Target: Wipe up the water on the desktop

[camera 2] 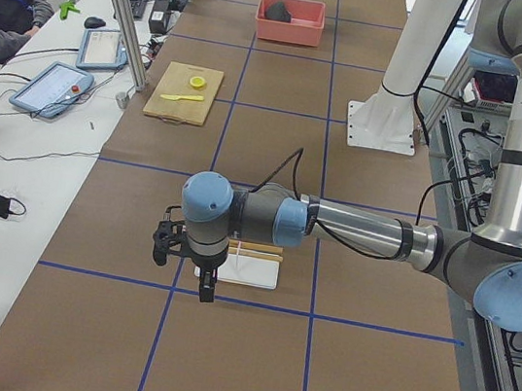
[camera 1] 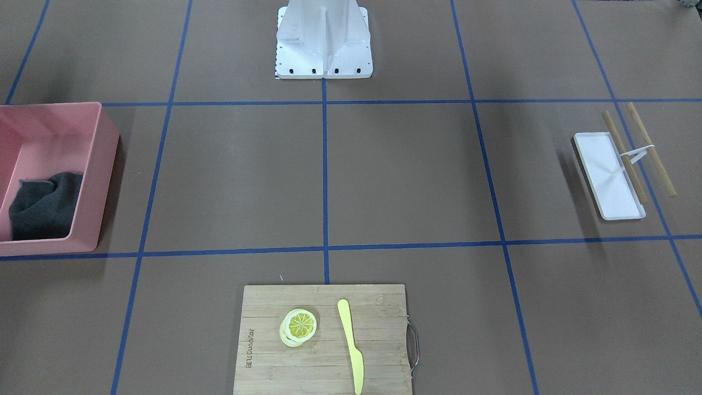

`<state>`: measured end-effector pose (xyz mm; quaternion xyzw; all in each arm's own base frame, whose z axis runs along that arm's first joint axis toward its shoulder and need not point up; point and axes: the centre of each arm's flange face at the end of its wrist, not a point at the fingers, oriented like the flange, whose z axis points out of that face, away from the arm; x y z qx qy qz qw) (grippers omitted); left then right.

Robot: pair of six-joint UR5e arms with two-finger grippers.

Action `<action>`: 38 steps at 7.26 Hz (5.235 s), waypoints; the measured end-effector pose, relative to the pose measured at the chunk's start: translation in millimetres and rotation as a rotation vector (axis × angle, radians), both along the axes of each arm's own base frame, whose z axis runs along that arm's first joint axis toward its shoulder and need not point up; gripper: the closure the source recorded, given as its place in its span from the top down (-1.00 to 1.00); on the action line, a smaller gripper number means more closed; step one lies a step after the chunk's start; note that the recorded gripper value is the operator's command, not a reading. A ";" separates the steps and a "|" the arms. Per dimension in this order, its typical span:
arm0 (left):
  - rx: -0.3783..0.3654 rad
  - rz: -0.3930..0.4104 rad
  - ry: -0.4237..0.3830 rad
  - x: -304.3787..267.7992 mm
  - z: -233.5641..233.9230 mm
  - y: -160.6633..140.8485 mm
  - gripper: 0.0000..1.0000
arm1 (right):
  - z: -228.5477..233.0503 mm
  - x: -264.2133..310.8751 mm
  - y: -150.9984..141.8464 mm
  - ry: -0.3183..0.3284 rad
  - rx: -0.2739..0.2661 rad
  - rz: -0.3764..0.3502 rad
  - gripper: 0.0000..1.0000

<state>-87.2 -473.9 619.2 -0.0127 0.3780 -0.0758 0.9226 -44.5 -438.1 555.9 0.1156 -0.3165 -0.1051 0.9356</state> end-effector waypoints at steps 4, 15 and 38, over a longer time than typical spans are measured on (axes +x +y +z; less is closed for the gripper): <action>-0.008 0.004 0.000 1.4 4.8 0.6 0.97 | 40.2 76.0 24.0 -0.186 -0.205 0.137 1.00; -0.066 0.000 0.002 -0.8 31.9 38.5 0.97 | 92.4 128.7 61.1 0.006 -0.202 0.150 1.00; -0.083 -0.004 0.003 -0.4 38.4 39.1 0.97 | 75.9 128.4 55.6 0.001 -0.167 0.149 1.00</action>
